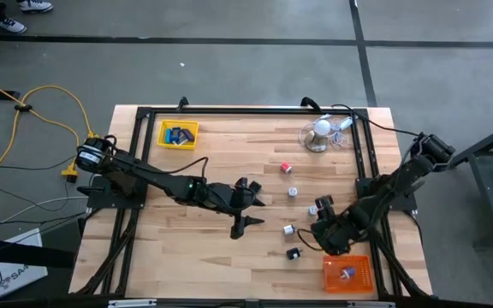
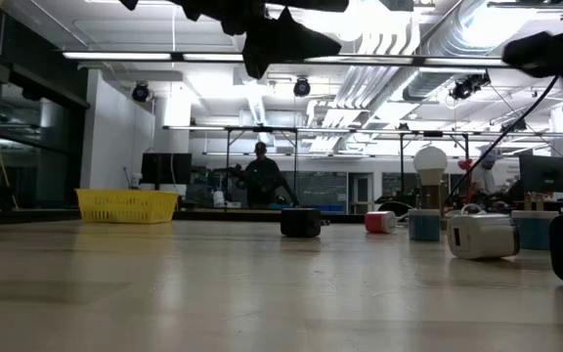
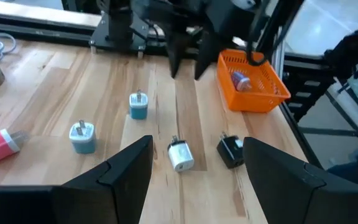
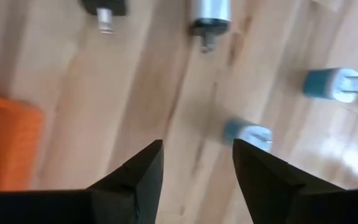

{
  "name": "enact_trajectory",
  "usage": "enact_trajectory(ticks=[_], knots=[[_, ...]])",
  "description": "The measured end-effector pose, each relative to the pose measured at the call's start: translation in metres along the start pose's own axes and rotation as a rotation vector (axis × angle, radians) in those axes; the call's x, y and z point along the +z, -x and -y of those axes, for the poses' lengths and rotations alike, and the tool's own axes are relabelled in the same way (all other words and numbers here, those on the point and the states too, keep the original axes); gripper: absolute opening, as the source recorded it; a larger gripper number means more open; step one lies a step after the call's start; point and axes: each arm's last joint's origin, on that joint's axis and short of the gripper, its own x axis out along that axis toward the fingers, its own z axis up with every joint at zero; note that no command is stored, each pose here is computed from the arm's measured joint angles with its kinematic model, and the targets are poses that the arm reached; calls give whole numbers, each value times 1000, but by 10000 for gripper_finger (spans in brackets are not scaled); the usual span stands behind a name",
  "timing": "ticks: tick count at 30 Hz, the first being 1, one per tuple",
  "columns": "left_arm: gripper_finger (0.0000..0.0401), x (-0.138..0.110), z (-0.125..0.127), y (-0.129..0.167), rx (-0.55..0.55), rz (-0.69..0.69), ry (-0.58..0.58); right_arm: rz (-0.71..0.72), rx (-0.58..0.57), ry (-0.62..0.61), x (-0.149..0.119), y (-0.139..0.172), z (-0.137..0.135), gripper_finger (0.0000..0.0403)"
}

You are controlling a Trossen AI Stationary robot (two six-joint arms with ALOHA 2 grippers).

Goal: Pick & Place Office items
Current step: Put the bottom blue charger adapter into the orange bin

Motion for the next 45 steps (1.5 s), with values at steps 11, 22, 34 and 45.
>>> enact_trajectory(ticks=[11,22,34,45], knots=[[243,-5,-1,0,13,-55,-7,-114,-23,-81,3,-9,42,191],[243,-6,-1,0,15,-60,-8,-224,-15,-92,-15,-33,62,191],[243,-6,-1,0,15,-60,-8,-175,39,-89,-11,-38,66,191],[243,-6,-2,0,16,-66,-9,-118,81,-99,-17,-57,64,191]])
